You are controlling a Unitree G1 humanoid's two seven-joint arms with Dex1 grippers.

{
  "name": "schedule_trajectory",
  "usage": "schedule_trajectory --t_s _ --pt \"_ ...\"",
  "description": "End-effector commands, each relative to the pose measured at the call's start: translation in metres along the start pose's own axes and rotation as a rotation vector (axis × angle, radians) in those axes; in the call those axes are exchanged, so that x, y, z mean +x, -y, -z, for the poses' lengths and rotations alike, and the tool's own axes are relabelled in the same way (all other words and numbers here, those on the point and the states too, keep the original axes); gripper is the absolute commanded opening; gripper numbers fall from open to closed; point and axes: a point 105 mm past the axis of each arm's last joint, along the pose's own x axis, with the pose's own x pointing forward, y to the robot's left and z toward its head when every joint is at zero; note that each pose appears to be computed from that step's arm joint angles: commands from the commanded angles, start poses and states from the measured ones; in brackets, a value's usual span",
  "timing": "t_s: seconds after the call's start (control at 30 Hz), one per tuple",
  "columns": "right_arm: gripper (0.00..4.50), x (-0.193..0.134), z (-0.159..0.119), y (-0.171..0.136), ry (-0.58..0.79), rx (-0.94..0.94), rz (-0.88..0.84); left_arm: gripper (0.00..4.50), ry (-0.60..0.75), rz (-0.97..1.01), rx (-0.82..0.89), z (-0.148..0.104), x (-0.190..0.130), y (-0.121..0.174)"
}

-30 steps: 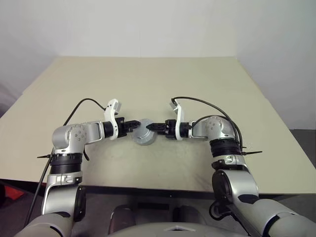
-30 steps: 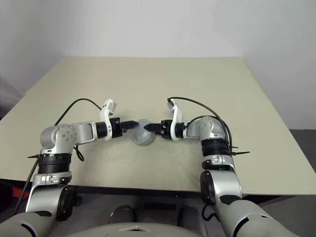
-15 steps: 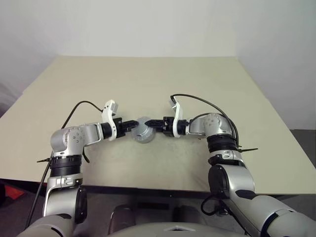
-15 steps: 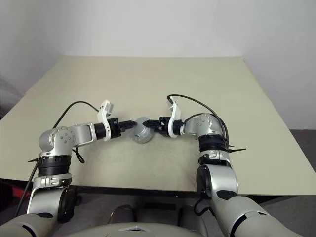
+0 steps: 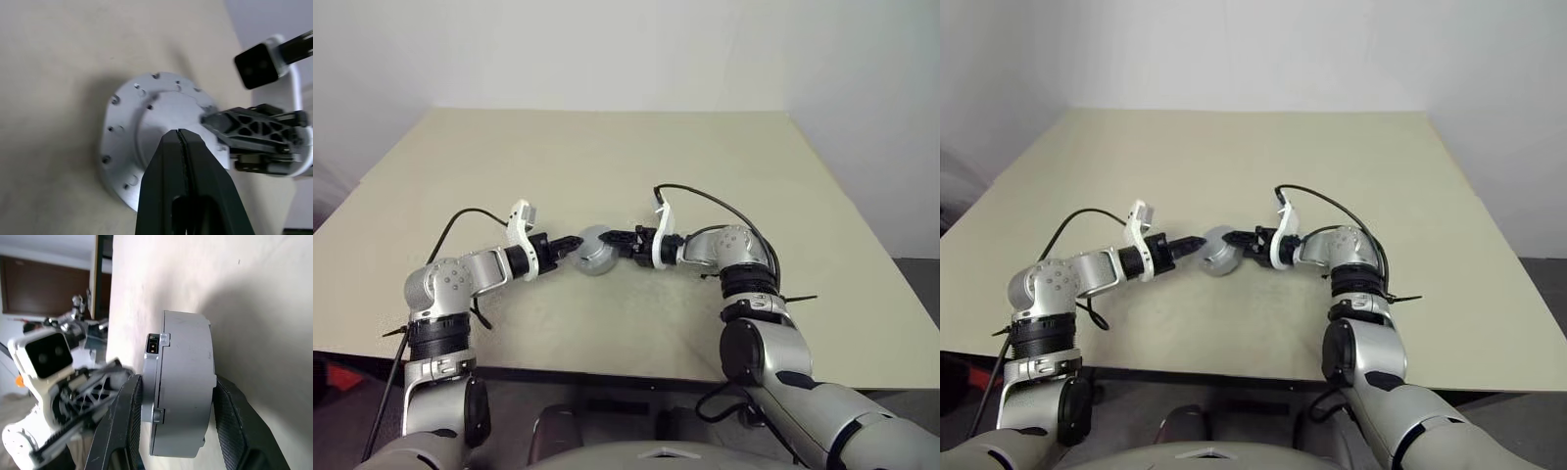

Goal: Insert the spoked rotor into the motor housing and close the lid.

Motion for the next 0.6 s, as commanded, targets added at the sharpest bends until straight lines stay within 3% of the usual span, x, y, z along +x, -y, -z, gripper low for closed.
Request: schedule_trajectory --t_s 0.03,0.27,0.6 --pt "2.01 0.0 -0.027 -0.037 0.108 -0.001 -0.138 0.0 0.085 0.063 0.005 -0.016 -0.008 0.014" --pt "2.01 -0.001 -0.05 -0.045 0.218 0.049 -0.152 0.0 0.144 0.083 -0.02 -0.02 -0.021 0.015" --pt "2.01 -0.006 -0.061 -0.056 0.235 0.046 -0.18 0.0 0.271 0.048 -0.054 -0.025 -0.053 0.002"
